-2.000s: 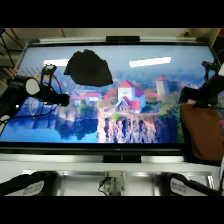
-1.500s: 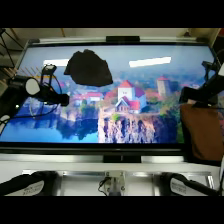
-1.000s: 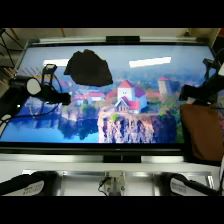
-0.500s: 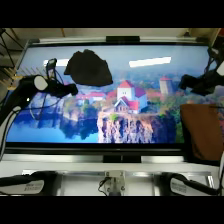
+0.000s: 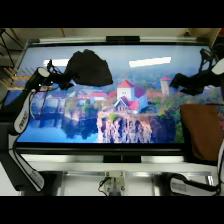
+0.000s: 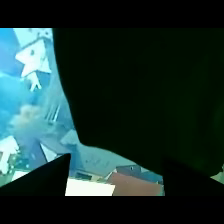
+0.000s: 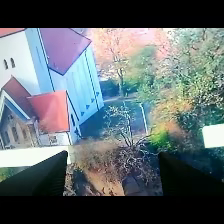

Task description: Fold the shirts.

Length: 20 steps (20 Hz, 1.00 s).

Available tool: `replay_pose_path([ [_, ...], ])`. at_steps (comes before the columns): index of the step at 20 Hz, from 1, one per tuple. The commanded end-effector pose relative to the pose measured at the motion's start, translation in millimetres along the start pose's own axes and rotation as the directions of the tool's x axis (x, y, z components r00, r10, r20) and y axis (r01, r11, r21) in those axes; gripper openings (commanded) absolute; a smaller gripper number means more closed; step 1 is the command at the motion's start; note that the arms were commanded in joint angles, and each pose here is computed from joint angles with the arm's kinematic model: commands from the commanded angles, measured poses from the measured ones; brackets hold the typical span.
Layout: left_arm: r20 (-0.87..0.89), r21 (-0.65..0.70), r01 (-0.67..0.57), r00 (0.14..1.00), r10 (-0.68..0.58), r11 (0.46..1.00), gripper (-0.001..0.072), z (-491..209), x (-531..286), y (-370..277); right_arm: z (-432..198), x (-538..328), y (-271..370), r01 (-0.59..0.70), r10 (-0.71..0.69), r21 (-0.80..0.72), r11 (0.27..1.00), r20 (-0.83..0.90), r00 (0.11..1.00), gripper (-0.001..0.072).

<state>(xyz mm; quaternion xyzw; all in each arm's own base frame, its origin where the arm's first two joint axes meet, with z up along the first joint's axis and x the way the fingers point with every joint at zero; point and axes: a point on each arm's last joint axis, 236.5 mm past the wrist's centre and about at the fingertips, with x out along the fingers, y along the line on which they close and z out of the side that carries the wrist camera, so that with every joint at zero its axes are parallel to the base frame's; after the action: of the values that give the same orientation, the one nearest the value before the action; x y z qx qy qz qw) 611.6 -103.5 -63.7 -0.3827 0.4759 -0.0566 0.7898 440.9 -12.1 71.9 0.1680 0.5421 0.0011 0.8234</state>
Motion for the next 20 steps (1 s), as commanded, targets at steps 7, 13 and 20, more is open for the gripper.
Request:
replay_pose_path([
  [7,0.136,-0.134,0.168,0.979,-0.150,0.977,0.0035,31.3,19.7,-28.6,-0.6,0.9,5.7,-0.025,0.025,0.000,1.000,-0.005,1.000,0.0660],
  [13,0.289,0.652,0.133,0.866,-0.407,0.746,0.0030,18.5,-184.9,-241.4,15.3,-66.0,19.3,-0.005,0.028,-0.135,0.991,0.172,0.985,0.0545],
  [20,0.170,0.856,0.260,0.675,-0.718,0.447,0.0032,-143.7,-411.7,-389.5,-40.5,-237.5,50.6,0.044,0.066,-0.232,0.972,0.446,0.893,0.0554],
])
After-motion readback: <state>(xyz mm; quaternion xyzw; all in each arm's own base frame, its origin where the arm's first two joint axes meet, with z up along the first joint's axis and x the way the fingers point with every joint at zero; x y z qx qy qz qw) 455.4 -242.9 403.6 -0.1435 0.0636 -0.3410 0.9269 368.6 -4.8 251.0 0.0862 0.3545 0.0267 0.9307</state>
